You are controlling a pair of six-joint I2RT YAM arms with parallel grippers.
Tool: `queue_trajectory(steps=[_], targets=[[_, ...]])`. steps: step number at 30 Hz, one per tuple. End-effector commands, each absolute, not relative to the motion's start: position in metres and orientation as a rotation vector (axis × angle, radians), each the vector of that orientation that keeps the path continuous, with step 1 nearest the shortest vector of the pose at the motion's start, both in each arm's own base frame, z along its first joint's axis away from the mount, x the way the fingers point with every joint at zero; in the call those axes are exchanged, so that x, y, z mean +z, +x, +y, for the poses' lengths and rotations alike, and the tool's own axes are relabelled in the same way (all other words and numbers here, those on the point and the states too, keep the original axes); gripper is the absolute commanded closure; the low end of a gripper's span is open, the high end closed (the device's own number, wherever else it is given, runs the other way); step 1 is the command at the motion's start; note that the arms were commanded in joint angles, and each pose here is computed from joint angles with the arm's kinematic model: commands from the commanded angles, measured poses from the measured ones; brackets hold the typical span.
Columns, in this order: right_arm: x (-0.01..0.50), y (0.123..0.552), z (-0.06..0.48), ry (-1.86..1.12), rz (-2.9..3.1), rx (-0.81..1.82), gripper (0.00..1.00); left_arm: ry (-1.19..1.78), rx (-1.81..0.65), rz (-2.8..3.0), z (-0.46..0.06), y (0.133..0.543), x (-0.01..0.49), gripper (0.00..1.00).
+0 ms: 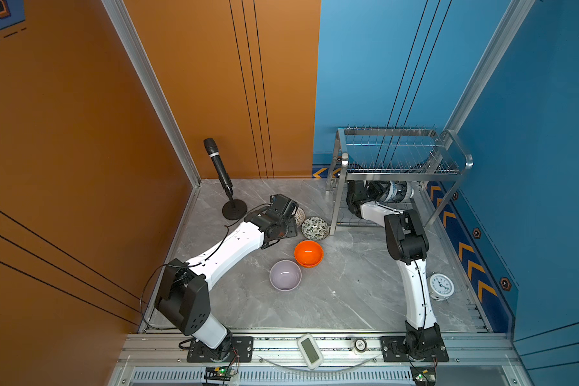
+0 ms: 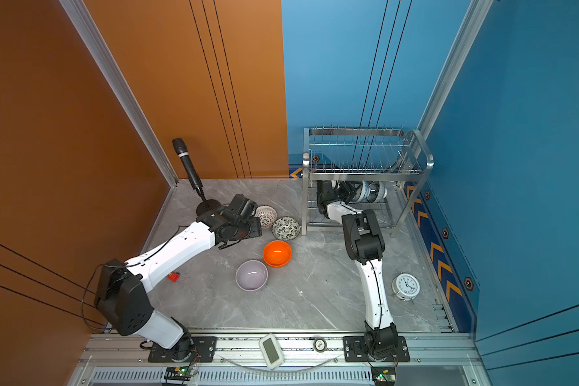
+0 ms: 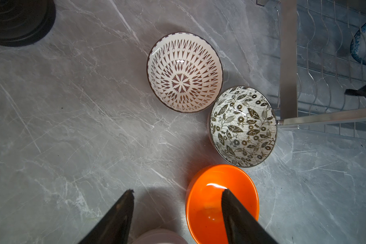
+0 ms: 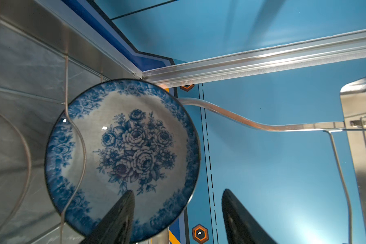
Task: Load bowls into a dish rack
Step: Place the bowl in the dish rack.
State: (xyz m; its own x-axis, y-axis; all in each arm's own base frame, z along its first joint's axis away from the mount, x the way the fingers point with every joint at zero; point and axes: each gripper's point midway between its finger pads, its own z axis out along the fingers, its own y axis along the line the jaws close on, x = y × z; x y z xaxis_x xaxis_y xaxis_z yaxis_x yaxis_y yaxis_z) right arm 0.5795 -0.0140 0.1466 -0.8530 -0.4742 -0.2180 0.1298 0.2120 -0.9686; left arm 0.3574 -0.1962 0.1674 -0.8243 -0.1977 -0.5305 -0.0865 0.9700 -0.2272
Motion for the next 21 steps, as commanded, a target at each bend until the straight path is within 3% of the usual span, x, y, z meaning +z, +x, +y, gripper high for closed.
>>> queue_trajectory(steps=[1,6,21], targets=[[0.178,0.573,-0.012,-0.212,1.974,-1.636,0.33,-0.184,-0.275,2.542,-0.198,0.349,0.172,0.33],[0.181,0.566,-0.011,-0.200,1.970,-1.624,0.25,-0.179,-0.274,2.536,-0.200,0.347,0.173,0.33],[0.190,0.531,-0.013,-0.130,1.974,-1.552,0.21,-0.175,-0.258,2.509,-0.212,0.343,0.178,0.33]])
